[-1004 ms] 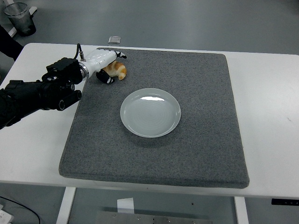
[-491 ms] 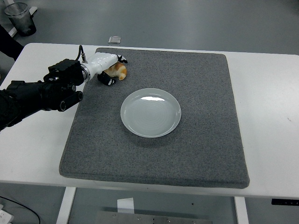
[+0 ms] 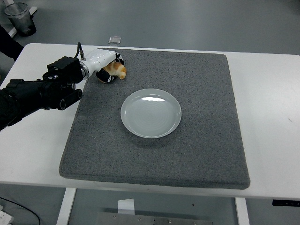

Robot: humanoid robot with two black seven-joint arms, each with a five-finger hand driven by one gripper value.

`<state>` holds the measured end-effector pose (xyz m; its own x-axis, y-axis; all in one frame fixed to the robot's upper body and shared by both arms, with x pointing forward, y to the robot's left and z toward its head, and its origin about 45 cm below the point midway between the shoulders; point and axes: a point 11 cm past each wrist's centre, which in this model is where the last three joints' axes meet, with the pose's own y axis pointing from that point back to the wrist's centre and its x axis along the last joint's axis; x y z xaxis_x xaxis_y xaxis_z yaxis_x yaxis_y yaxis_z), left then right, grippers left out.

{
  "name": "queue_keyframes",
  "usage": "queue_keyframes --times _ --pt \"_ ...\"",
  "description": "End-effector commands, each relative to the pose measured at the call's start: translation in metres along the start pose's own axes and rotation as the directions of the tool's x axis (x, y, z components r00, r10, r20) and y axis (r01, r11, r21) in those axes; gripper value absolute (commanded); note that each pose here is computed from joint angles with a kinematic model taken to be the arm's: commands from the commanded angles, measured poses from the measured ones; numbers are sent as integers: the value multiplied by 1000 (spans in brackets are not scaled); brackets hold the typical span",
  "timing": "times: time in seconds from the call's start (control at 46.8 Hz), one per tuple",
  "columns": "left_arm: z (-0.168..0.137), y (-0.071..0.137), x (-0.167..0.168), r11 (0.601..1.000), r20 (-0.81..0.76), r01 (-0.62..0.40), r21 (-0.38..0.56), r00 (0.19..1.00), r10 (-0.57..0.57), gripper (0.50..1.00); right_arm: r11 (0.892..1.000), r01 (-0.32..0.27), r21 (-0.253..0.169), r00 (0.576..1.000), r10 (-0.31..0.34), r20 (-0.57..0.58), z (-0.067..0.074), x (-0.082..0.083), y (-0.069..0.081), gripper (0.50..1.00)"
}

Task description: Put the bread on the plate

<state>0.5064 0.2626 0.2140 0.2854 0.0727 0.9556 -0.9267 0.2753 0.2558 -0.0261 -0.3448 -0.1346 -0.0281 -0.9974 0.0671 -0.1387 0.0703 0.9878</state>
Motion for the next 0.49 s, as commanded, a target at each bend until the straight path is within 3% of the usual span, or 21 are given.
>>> queue_keyframes --times 0.0,0.043,0.47 --pt "0 0 1 1000 2 0 -1 1000 0 534 1000 0 0 1000 0 -1 0 0 0 932" --pt "0 0 1 1000 2 0 -1 1000 0 500 1000 0 0 1000 0 1 0 0 0 932" --pt "3 -1 3 1000 0 -3 -7 1000 3 500 1000 0 0 1000 0 -1 0 0 0 932"
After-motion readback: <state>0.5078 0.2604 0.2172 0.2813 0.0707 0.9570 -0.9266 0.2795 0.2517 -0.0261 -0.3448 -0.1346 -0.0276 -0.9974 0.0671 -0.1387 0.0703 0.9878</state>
